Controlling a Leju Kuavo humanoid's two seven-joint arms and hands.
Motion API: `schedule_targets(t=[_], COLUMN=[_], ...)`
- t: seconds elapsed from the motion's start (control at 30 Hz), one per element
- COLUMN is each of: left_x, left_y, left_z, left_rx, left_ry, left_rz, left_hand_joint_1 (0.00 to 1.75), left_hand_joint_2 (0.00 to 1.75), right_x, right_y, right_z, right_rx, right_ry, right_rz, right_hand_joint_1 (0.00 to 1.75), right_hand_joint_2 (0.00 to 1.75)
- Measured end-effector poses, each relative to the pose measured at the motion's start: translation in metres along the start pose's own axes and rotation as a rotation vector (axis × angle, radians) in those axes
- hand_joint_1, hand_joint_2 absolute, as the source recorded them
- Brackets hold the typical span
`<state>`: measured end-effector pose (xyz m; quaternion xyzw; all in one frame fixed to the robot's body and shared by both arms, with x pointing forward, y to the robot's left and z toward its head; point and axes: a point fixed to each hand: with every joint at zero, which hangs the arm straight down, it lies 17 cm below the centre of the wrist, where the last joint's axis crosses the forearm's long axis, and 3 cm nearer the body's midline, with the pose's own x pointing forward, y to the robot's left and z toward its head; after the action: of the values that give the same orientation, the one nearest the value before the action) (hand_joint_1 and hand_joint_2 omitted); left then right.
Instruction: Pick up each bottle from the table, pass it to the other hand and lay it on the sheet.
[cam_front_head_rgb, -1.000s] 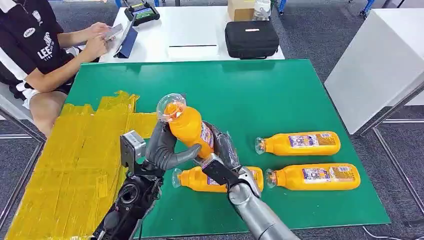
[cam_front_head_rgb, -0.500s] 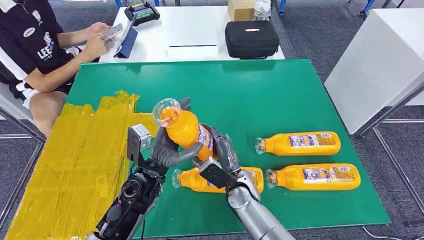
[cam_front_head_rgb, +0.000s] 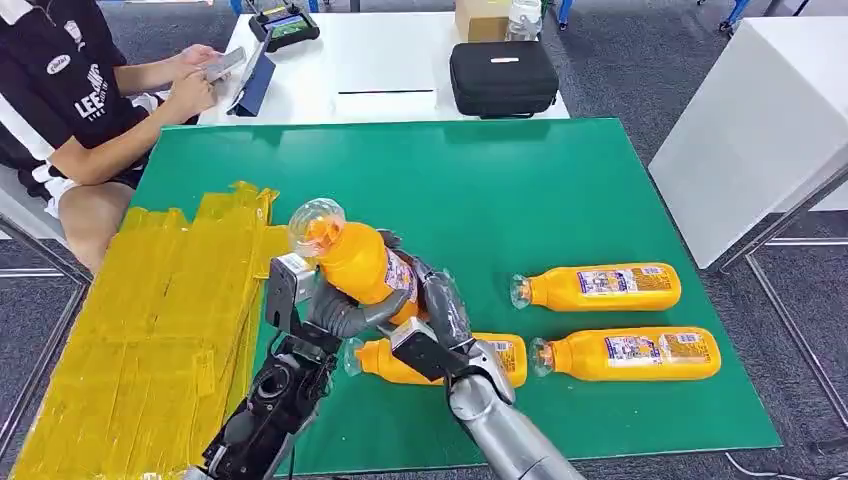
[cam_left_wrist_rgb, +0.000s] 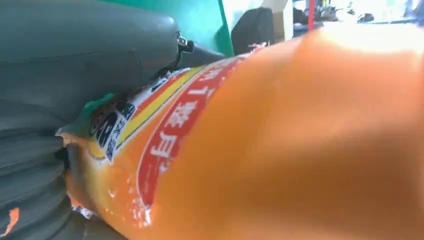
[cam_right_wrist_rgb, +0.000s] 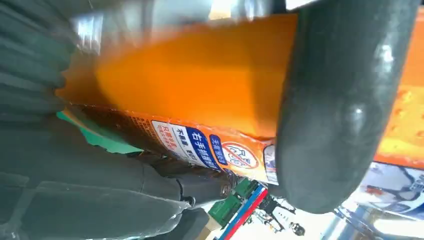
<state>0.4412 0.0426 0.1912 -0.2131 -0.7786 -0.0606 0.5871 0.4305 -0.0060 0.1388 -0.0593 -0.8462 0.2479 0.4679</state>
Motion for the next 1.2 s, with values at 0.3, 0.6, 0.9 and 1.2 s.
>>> schedule_targets(t=[0.3,0.6,0.9,1.2], left_x=[0.007,0.010,0.017,0.018], left_y=[0.005,0.009,0.026,0.039], left_z=[0.004,0.007,0.007,0.008], left_rx=[0.036,0.057,0.115,0.152], left_ry=[-0.026,-0.043,-0.066,-0.071], left_rz=[0.001,0.009,0.013,0.023], left_hand_joint_1=[1.75,1.75,1.75,1.75], left_hand_joint_2=[1.75,1.75,1.75,1.75], right_x=[0.003,0.005,0.011,0.037], right_y=[0.002,0.002,-0.018,-0.041], right_z=[-0.002,-0.002,-0.004,-0.004], right_rx=[0.006,0.002,-0.072,-0.112], right_ry=[-0.005,-0.009,-0.024,-0.082], right_rz=[-0.009,-0.007,-0.002,-0.042], right_hand_joint_1=[1.75,0.00,0.00,0.00], right_hand_joint_2=[1.75,1.75,1.75,1.75])
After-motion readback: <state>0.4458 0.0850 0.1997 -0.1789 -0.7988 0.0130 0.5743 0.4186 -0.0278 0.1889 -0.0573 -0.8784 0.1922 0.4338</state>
